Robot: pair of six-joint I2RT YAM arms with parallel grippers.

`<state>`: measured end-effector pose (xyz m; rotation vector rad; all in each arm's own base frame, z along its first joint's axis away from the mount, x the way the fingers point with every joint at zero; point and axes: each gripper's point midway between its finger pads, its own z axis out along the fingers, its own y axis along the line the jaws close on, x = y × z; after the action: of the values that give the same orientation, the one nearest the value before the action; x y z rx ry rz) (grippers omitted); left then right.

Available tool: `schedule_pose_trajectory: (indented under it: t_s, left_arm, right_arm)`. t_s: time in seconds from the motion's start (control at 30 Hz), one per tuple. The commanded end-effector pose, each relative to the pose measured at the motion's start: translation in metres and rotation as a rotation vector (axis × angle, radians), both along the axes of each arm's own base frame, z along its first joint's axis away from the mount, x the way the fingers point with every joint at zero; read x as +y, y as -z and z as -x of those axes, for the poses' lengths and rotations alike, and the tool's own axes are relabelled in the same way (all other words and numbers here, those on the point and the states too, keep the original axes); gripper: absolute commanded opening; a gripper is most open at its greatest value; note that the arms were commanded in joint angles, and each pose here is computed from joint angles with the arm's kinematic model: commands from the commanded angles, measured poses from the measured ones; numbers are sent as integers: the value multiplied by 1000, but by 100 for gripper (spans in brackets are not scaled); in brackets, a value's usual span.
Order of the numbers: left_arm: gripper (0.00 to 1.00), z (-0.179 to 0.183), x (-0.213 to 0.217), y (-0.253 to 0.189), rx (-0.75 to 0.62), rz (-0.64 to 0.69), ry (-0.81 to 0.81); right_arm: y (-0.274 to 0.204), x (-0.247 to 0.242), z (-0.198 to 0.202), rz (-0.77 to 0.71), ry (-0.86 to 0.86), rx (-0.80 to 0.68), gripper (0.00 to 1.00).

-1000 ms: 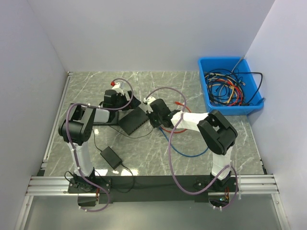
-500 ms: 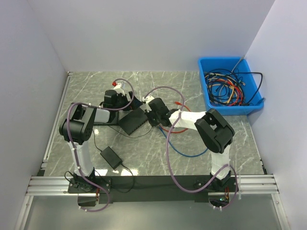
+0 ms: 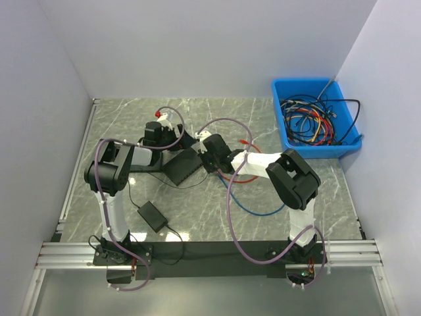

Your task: Insert the plug into the switch port

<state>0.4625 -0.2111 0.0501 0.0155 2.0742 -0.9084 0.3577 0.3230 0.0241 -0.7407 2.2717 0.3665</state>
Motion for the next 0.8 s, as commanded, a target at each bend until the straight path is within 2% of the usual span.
schedule_pose_trajectory:
  t_s: [0.0,0.53,0.77]
  left_arm:
    - [91,-3,-4,6,36,7,13]
    - [90,-6,-7,35,117,-17,26]
    - [90,-4,-11,37,127,-21,49]
  right_arm:
    - [-25,12,-16,-66,10,-72,0]
    - [-38,14,-20,-111,34,-113,0]
    - [-33,7,-26,-72,61,-129,0]
